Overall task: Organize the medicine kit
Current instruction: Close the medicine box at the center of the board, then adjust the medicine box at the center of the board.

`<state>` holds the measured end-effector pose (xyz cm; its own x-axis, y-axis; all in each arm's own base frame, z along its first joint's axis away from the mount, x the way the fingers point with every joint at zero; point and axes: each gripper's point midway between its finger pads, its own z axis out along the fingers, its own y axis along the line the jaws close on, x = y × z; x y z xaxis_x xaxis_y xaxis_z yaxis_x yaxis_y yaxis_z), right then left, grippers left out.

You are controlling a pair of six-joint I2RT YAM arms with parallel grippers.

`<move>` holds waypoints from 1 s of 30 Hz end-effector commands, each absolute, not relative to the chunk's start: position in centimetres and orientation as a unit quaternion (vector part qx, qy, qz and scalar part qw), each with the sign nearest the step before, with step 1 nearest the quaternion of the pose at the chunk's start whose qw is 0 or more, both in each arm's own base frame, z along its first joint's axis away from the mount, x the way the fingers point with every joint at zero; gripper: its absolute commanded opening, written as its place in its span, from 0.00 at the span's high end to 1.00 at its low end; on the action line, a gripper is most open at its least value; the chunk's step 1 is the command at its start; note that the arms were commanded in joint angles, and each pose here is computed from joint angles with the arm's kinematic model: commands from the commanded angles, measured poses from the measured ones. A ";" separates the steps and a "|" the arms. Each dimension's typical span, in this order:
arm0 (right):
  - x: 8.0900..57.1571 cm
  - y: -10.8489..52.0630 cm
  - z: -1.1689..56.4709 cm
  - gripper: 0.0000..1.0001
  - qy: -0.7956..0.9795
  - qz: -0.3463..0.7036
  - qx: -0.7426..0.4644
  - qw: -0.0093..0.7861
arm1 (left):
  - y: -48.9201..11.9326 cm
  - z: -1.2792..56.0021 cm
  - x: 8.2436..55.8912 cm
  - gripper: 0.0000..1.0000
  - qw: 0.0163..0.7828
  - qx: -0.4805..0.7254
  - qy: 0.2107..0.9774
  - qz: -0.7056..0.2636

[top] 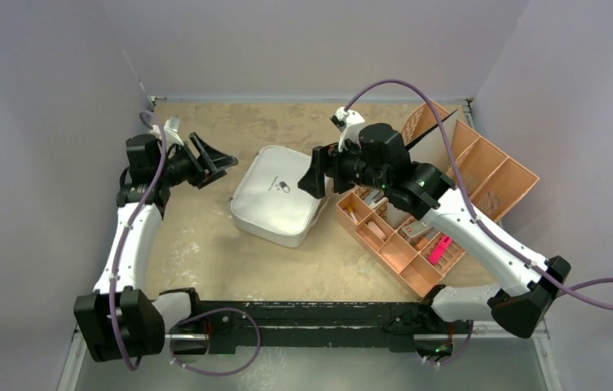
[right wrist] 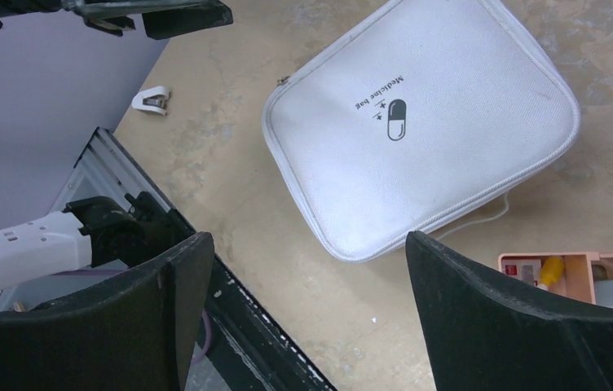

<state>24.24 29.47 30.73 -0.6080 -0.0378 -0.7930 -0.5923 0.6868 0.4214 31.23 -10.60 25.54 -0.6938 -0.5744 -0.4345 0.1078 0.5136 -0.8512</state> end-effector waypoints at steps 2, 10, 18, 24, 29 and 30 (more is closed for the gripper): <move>24.3 30.4 30.3 0.13 0.838 0.344 -0.186 0.381 | -8.2 20.8 32.9 0.40 0.335 -0.169 0.847 -0.377; 24.3 32.2 25.7 0.17 0.867 0.315 -0.186 0.339 | -8.4 14.9 34.4 0.55 0.229 -0.148 0.889 -0.367; 24.8 33.3 22.7 0.20 0.888 0.282 -0.200 0.305 | -8.2 13.2 34.0 0.53 0.200 -0.129 0.906 -0.350; 26.1 31.5 18.7 0.23 0.923 0.192 -0.176 0.285 | -9.1 11.6 34.1 0.53 0.170 -0.122 0.907 -0.366; 26.5 30.9 16.8 0.25 0.933 0.164 -0.160 0.278 | -9.6 11.0 34.0 0.62 0.165 -0.113 0.906 -0.372; 26.5 30.9 16.4 0.26 0.934 0.162 -0.159 0.274 | -9.5 10.8 33.9 0.64 0.163 -0.114 0.907 -0.370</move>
<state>25.88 31.46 15.89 -0.8009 -0.2421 -0.5476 -0.4290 0.8701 0.2426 33.43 -9.01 10.26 -0.9150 -0.3668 -0.1678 -0.1552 0.7042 -0.6929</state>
